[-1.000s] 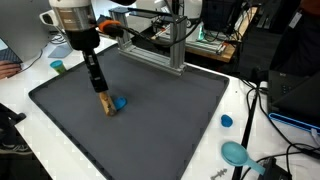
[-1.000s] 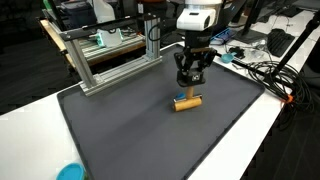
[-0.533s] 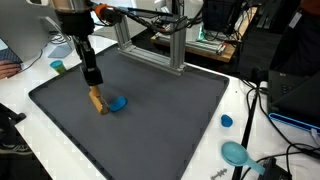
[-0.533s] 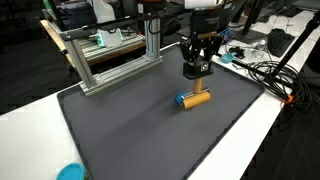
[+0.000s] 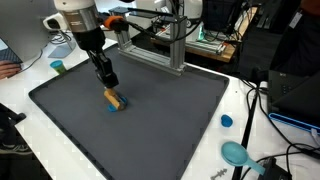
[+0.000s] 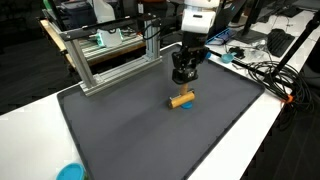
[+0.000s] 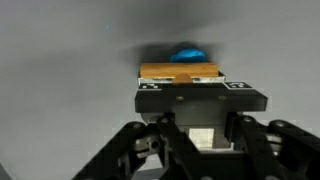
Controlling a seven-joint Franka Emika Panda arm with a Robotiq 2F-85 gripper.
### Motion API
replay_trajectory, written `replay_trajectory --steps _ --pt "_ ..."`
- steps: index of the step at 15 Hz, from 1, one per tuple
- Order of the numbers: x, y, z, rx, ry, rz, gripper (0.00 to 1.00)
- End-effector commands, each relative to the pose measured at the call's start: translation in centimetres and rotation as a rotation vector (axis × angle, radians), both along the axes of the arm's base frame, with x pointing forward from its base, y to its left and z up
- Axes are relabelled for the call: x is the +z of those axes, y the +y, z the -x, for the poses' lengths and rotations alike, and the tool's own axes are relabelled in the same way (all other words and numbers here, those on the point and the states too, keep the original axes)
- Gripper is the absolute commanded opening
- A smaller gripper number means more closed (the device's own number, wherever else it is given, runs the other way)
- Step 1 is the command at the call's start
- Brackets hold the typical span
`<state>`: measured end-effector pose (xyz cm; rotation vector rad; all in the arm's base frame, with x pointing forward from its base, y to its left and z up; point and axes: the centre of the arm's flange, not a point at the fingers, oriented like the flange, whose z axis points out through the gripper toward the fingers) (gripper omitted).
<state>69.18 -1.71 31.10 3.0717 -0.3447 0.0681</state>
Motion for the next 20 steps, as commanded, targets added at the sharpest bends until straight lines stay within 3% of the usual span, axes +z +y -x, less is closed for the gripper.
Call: replay_trajectory --steps 1,4,7,9,10,11,14,18,19,20 --pt "-0.4 -0.1 1.1 0.058 0.107 -0.044 0.22" --pt "-1.4 -0.2 1.6 0.071 0.182 -0.043 0.22" --pt "-2.6 -0.1 1.7 0.064 0.207 -0.048 0.22" --pt "2.1 0.3 2.4 0.107 0.079 -0.109 0.22" --pt "4.6 0.6 3.1 0.157 0.030 -0.092 0.22" --pt "7.4 1.0 4.0 0.236 0.048 -0.044 0.22" --pt "13.0 2.7 4.4 0.399 0.111 -0.043 0.22" --pt "14.4 5.1 4.0 0.603 0.181 -0.072 0.22" --pt "13.7 5.7 3.1 0.647 0.197 -0.111 0.22" --pt "14.1 5.3 5.0 0.563 0.163 -0.079 0.22"
